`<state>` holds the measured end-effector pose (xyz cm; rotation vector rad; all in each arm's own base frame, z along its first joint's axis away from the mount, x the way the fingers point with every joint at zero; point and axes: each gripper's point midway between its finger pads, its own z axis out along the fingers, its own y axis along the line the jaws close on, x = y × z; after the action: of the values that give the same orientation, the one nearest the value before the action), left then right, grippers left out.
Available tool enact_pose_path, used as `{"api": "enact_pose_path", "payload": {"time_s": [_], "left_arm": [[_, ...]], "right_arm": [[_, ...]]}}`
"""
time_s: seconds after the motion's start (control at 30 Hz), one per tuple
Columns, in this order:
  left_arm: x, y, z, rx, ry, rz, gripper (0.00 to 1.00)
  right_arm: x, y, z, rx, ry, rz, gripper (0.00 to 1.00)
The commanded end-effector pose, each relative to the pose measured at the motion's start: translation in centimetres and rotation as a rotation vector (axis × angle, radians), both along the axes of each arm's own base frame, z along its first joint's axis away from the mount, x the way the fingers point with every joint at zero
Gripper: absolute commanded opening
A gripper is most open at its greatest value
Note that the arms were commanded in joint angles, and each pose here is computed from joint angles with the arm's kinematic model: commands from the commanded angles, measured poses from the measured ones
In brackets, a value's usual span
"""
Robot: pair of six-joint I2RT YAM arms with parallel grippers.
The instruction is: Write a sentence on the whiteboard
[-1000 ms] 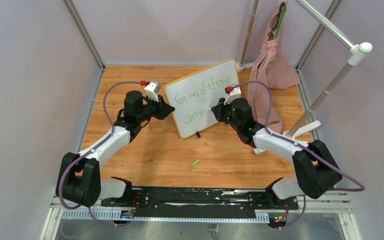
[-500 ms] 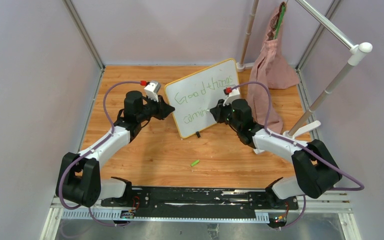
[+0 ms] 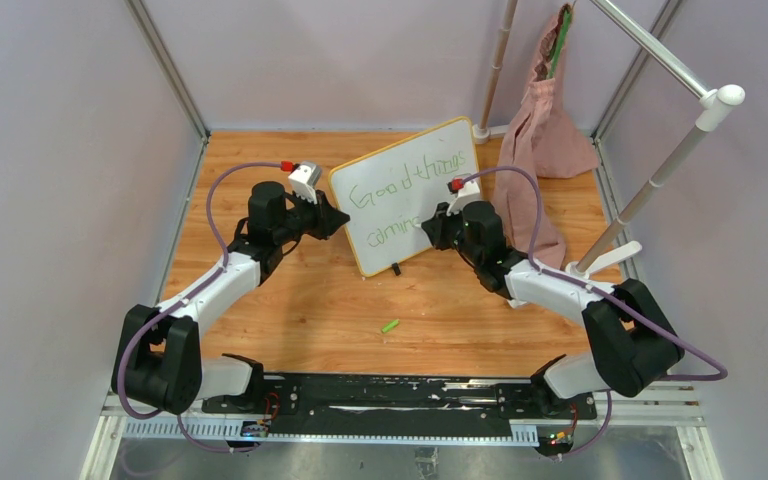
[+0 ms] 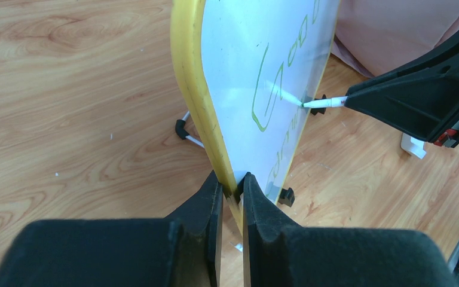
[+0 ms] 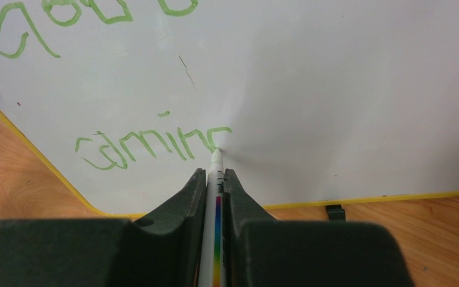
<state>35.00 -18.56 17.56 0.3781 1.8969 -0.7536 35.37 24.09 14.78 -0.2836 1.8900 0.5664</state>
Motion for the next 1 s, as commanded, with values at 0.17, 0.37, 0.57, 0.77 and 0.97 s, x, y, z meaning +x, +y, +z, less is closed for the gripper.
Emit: {"api": "enact_pose_path", "payload": {"time_s": [0.17,0.37,0.57,0.77,0.97], "left_arm": [[0.5,1.2,-0.8,0.101,-0.044,0.033,0.0],[0.5,1.2,-0.8,0.101,-0.042,0.033,0.0],[0.5,1.2,-0.9,0.101,-0.042,0.032,0.0],[0.5,1.2,-0.8,0.101,-0.046,0.032,0.0],[0.5,1.2,-0.8,0.1,-0.045,0.032,0.0]], "right_arm": [[0.9,-1.7,0.2,-0.032,-0.01,-0.076,0.0],[1.3,-1.9,0.9,-0.025,-0.024,-0.085,0.0],[1.8,-1.6,1.7,-0.015,-0.039,-0.08,0.0],[2.3,-1.4,2.4,-0.013,-0.051,-0.079,0.0],[2.5,-1.3,3.0,-0.008,-0.061,-0.077,0.0]]}}
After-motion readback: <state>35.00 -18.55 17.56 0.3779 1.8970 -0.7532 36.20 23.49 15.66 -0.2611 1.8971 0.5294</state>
